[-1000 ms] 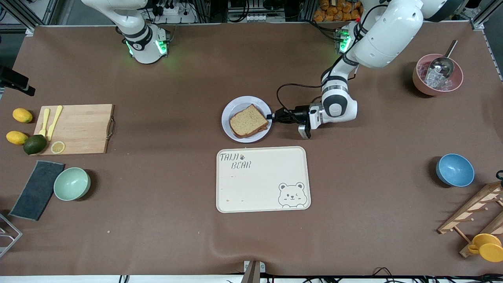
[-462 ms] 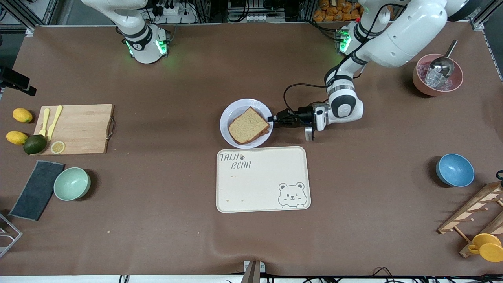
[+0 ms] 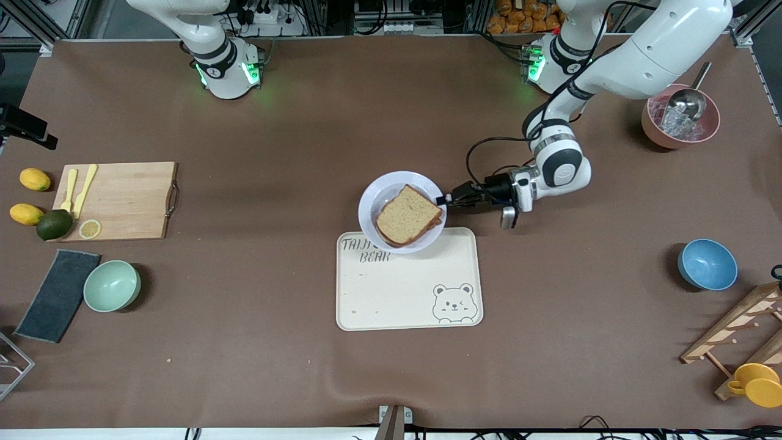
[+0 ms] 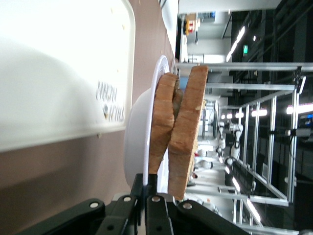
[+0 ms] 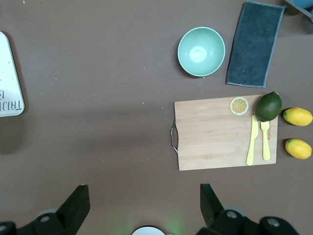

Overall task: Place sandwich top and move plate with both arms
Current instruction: 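Slide the plate with the left gripper onto the bear tray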

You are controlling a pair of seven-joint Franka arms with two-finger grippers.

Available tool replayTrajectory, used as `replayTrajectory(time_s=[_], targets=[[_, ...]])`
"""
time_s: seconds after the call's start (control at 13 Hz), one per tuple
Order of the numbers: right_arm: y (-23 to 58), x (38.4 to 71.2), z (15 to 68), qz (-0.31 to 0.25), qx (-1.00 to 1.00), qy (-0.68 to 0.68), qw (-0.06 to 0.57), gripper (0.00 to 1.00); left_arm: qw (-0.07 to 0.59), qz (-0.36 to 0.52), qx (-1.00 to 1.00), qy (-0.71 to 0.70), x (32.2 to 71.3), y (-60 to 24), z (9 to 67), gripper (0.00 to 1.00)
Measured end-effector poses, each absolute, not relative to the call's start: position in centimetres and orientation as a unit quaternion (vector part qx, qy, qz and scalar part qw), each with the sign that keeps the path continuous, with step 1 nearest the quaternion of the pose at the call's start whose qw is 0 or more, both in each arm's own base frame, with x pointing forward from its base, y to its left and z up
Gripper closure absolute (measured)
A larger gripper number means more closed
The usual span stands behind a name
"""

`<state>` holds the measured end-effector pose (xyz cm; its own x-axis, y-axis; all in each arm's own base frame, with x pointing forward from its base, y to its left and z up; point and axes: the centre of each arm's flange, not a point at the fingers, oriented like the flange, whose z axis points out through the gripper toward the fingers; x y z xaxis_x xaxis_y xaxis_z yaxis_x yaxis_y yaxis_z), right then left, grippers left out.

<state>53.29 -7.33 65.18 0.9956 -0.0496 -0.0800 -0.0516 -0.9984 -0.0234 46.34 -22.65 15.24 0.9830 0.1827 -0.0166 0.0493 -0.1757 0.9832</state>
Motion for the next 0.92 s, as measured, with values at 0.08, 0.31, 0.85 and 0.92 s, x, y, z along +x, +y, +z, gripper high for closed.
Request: replayTrajectory(time_s=[0.08, 0.31, 0.85, 0.92], targets=[[-7.3, 53.3, 65.2, 0.040, -0.999, 0.025, 0.013, 0.00, 0.637, 0.062, 0.763, 0.086, 47.2, -21.5, 15.5, 0.96], [-7.3, 53.3, 65.1, 0.040, -0.999, 0.025, 0.013, 0.00, 0.635, 0.080, 0.760, 0.118, 50.1, -18.8, 16.0, 0.96], [-7.3, 53.3, 65.1, 0.040, -0.999, 0.026, 0.013, 0.00, 0.599, 0.103, 0.780, 0.151, 54.9, -18.6, 12.8, 0.96], [-7.3, 53.3, 65.1, 0.040, -0.999, 0.026, 0.013, 0.00, 0.593, 0.102, 0.784, 0.152, 55.2, -18.7, 12.0, 0.96]])
